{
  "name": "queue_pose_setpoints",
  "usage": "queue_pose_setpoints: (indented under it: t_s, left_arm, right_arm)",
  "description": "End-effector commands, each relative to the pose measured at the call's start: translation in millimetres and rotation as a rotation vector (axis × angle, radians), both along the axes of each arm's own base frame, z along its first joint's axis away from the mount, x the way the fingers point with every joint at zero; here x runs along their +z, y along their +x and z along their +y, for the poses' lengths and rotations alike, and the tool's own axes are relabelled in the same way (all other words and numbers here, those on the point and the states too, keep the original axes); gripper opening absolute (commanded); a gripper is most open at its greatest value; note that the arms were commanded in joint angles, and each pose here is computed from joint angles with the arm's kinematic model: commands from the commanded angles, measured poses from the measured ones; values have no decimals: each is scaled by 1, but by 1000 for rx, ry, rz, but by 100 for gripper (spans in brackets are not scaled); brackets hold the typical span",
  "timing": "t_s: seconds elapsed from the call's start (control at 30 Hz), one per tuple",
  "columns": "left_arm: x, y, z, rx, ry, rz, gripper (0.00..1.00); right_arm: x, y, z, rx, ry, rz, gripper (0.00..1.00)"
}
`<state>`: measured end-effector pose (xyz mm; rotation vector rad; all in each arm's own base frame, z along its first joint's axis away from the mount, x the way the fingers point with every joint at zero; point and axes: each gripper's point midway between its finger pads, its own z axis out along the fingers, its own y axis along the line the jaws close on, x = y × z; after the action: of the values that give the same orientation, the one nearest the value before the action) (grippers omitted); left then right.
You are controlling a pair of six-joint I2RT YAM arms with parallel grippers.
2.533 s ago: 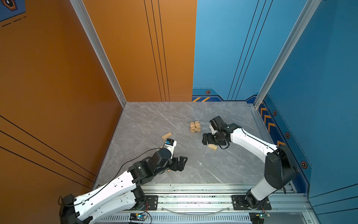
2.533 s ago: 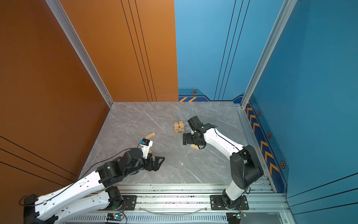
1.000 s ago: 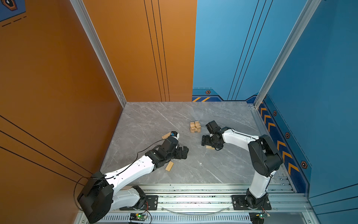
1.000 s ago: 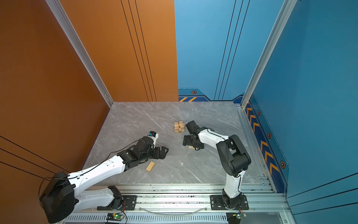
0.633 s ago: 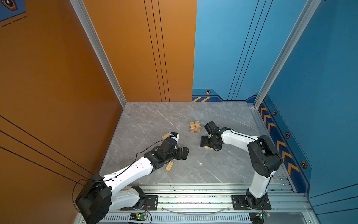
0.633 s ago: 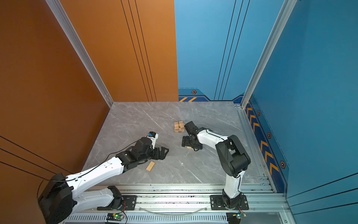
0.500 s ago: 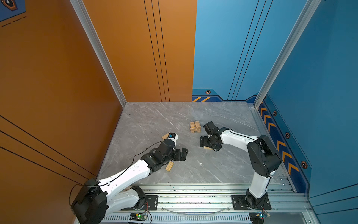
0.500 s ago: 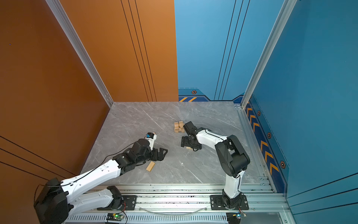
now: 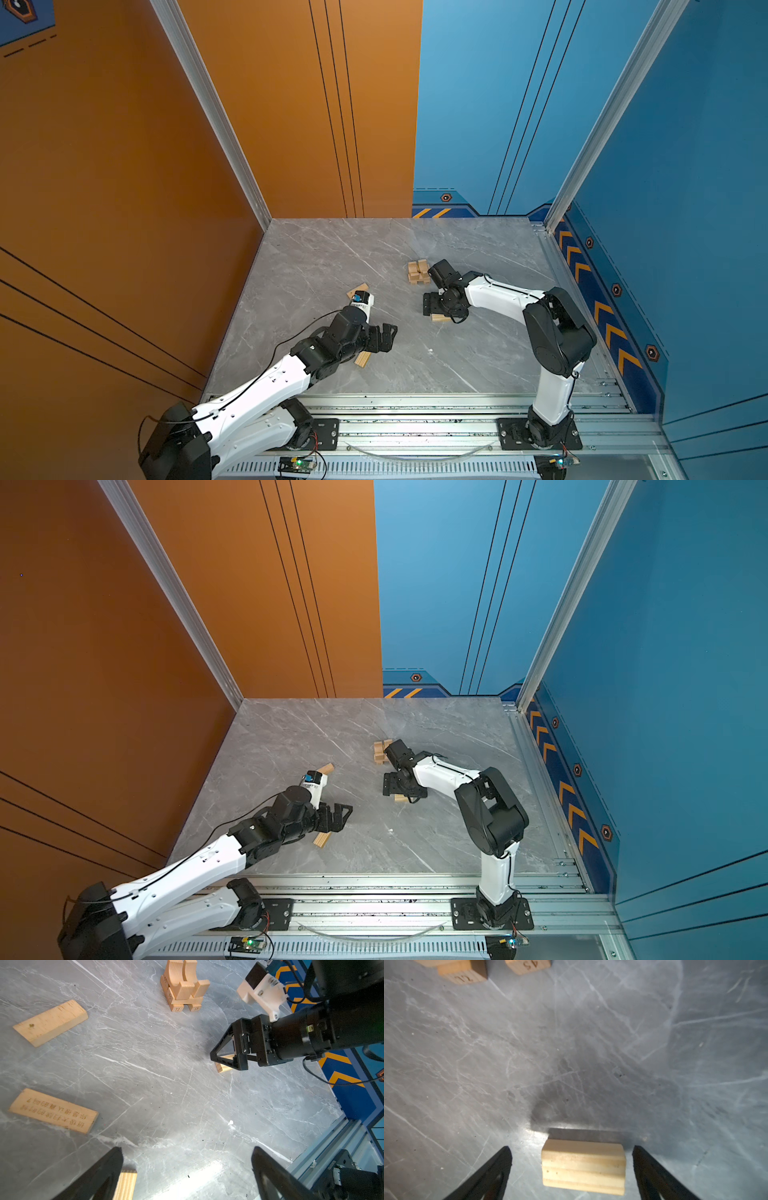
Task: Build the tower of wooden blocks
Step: 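Lower the right gripper and close on the small rectangular block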
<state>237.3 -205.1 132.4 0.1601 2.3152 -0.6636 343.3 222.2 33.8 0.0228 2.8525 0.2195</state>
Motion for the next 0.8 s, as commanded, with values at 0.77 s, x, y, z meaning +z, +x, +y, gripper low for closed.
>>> queue_pose_setpoints:
  t_s: [0.77]
  left_arm:
    - [4, -9, -3, 5, 18, -18, 98]
  right_arm:
    - [0, -22, -12, 38, -96, -7, 59]
